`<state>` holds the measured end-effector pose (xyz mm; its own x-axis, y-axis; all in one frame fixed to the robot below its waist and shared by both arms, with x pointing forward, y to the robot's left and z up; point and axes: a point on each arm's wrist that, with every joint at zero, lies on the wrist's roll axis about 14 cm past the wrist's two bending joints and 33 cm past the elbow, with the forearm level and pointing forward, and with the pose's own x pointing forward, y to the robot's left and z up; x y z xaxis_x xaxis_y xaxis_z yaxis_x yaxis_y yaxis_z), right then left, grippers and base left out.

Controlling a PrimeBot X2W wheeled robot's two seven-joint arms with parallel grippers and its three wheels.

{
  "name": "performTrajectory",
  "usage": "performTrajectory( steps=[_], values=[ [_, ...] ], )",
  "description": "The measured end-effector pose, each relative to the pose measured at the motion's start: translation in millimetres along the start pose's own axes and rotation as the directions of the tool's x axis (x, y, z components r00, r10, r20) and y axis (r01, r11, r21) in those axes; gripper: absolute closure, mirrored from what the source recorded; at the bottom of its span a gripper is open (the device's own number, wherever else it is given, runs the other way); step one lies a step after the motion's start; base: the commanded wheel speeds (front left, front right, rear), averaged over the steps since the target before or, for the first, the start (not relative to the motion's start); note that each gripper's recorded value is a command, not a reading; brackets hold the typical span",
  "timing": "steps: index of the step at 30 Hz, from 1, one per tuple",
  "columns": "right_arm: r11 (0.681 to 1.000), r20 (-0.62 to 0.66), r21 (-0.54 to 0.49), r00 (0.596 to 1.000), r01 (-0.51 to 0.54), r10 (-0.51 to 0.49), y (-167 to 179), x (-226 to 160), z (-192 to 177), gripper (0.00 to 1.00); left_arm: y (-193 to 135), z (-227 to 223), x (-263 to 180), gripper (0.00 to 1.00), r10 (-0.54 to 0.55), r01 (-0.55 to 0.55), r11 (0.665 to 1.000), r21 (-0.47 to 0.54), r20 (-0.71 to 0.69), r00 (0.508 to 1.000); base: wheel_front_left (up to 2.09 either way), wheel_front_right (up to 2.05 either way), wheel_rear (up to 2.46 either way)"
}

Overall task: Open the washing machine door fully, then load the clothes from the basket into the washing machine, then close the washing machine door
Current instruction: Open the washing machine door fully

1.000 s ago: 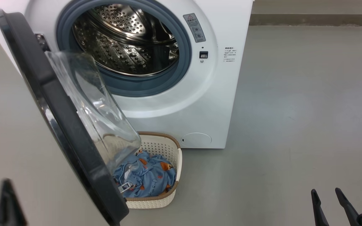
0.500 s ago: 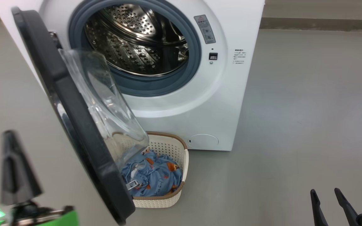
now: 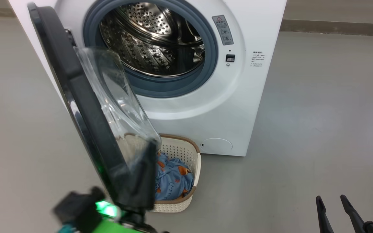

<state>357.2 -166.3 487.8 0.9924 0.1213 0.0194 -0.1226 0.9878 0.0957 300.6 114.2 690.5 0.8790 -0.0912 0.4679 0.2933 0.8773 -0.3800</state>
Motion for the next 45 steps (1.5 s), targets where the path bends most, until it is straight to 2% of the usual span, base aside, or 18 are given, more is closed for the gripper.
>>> performTrajectory(
  steps=[2, 4, 7, 18, 29, 40, 45],
  values=[
    [1.0, -0.003, 0.001, 1.0, -0.002, 0.002, 0.9, 0.2, -1.1, 0.0, -3.5, -24.3, -2.1, 1.0, -0.004, -0.001, 0.998, -0.056, -0.092, 0.996, 0.0, 0.0, 0.0],
    [1.0, -0.008, 0.003, 1.0, 0.0, 0.0, 0.5, 0.2, -2.8, 0.0, 1.9, -55.6, -6.5, 1.0, 0.015, -0.028, 0.998, -0.064, -0.199, 0.98, 0.0, 0.0, 0.0],
    [1.0, -0.012, 0.005, 1.0, 0.005, -0.005, -0.6, -0.3, -4.2, 0.0, 13.4, -80.0, -12.1, 1.0, 0.059, -0.081, 0.994, -0.07, -0.275, 0.96, 0.0, 0.0, 0.0],
    [1.0, -0.028, 0.006, 1.0, 0.014, -0.014, -3.7, -0.1, -9.1, 0.0, 51.7, -130.7, -38.0, 1.0, 0.223, -0.246, 0.969, -0.003, -0.409, 0.885, 0.0, 0.0, 0.0],
    [1.0, -0.043, 0.003, 0.999, -0.015, 0.016, 3.5, 6.5, -13.9, 0.0, 82.5, -135.6, -51.2, 1.0, 0.35, -0.35, 0.934, 0.071, -0.373, 0.859, 0.0, 0.0, 0.0],
    [0.998, -0.063, 0.008, 0.996, -0.065, 0.066, 18.3, 16.9, -21.0, 0.0, 99.9, -131.4, -59.4, 1.0, 0.429, -0.418, 0.902, 0.107, -0.338, 0.838, 0.0, 0.0, 0.0],
    [0.995, -0.076, 0.012, 0.992, -0.103, 0.104, 30.1, 24.5, -26.0, 0.0, 114.2, -122.9, -65.0, 1.0, 0.483, -0.466, 0.875, 0.131, -0.307, 0.82, 0.0, 0.0, 0.0]
  ],
)
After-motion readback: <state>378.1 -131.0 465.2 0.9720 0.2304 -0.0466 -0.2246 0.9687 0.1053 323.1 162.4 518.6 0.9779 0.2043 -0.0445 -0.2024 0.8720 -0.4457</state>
